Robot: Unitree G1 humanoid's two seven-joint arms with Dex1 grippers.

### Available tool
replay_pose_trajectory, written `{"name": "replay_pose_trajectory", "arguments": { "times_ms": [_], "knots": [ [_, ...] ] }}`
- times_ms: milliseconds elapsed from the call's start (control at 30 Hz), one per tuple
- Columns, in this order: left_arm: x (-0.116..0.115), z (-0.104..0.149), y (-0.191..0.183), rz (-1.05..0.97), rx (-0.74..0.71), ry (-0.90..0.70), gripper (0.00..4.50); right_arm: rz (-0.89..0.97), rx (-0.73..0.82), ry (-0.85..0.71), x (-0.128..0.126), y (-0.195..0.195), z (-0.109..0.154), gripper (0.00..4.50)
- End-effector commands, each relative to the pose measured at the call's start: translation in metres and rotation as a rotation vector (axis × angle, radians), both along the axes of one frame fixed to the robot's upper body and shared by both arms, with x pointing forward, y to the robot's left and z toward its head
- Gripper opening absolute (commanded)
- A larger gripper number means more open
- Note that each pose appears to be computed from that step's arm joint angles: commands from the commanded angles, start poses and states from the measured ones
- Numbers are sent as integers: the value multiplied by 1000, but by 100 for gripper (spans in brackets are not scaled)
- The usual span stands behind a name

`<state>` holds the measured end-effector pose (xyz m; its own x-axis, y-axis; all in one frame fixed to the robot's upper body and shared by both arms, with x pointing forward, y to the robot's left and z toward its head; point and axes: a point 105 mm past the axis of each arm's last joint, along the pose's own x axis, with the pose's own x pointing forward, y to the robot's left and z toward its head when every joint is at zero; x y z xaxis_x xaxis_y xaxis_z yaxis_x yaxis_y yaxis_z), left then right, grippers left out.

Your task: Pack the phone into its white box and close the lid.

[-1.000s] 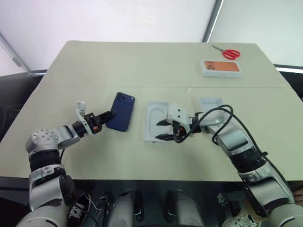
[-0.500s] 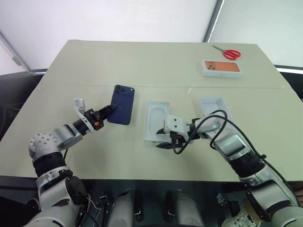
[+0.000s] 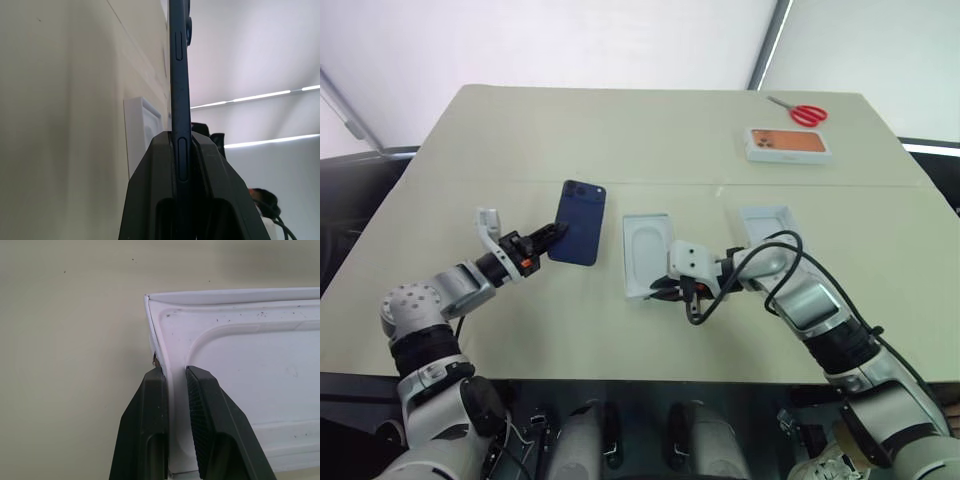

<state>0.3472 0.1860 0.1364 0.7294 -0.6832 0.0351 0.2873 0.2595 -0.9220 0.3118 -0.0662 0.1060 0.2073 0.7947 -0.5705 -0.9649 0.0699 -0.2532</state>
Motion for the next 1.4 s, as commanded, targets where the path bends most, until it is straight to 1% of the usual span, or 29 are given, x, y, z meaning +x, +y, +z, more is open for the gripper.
{"name": "replay_pose_trajectory", "arguments": {
  "times_ms": [33, 133, 200, 400, 667, 700, 767, 800, 1000, 1067, 1167, 1300, 1367, 1400],
  "knots": [
    [-2, 17, 1, -7, -16, -73, 0, 11, 9, 8, -4, 8, -4, 50],
    [-1, 18, 2, -2, -16, -74, 0, 20, 43, 45, -12, 18, -6, 50],
    [0, 19, 2, -1, -17, -78, 0, 37, 52, 42, -16, 25, -6, 50],
    [2, 22, 3, 2, -20, -86, 0, -4, 58, 36, -11, 41, -10, 50],
    [1, 19, 6, 15, -19, -78, 0, -76, 85, 45, -1, 43, -8, 50],
    [1, 19, 6, 16, -20, -78, 0, -78, 89, 39, 0, 44, -6, 120],
    [1, 18, 6, 15, -21, -78, 0, -70, 83, 30, 0, 45, -5, 198],
    [1, 17, 5, 14, -21, -76, 0, -60, 88, 40, -2, 47, -3, 252],
    [0, 16, -1, -11, 0, -76, 0, -68, 111, 47, -1, 49, 8, 252],
    [-1, 16, -5, -26, -2, -74, 0, -55, 124, 41, -1, 49, 14, 252],
    [-3, 19, -14, -54, -15, -79, 0, -66, 162, 8, 4, 45, 31, 252],
    [-9, 20, -33, -77, 27, -106, 0, -89, 229, -74, 11, 22, 64, 252],
    [-11, 24, -39, -76, 5, -126, 0, -127, 249, -94, 15, 5, 72, 252],
    [-12, 24, -44, -80, 4, -125, 0, -148, 247, -91, 17, -5, 71, 252]
  ]
}}
